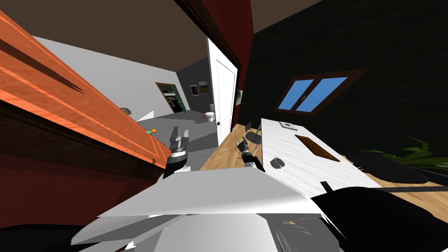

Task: Push the door open

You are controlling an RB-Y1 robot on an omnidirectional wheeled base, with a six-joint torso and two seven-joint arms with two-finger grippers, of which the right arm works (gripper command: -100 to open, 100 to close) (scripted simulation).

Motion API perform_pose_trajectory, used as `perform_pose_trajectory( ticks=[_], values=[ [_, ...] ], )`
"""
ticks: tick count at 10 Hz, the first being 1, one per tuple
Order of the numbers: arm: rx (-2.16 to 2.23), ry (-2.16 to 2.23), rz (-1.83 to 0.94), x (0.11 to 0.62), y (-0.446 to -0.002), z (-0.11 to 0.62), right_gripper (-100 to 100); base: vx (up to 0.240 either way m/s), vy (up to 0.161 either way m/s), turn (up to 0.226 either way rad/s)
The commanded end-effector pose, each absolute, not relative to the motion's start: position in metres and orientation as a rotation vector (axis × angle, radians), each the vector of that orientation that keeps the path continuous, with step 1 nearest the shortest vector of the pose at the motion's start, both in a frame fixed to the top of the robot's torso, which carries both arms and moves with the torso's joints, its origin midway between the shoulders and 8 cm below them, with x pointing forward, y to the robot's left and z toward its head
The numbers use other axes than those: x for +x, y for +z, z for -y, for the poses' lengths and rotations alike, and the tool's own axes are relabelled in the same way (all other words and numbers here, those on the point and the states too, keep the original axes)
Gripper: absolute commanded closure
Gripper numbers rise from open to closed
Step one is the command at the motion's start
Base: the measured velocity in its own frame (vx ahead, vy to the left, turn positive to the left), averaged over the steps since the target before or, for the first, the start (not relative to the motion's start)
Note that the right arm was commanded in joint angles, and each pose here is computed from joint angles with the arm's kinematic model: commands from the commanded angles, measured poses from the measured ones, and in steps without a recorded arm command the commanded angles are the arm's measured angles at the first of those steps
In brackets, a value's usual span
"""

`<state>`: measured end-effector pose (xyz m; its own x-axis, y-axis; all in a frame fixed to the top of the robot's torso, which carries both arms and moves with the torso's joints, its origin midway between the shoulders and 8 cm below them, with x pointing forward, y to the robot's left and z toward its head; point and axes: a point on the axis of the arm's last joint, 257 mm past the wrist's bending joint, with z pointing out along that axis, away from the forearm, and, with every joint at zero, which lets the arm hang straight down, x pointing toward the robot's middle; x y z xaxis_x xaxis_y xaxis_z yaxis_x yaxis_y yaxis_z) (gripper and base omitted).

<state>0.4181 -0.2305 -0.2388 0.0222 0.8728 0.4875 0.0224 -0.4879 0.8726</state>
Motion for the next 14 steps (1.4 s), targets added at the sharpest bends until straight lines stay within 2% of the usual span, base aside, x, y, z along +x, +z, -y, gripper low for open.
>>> perform_pose_trajectory(
  ticks=[1,14],
  values=[
    [1.644,1.553,-0.961,0.418,-0.251,0.223,-100,0.095,-0.028,0.037],
    [1.933,1.622,-1.167,0.392,-0.342,0.155,-100,0.089,-0.028,0.031]
  ],
)
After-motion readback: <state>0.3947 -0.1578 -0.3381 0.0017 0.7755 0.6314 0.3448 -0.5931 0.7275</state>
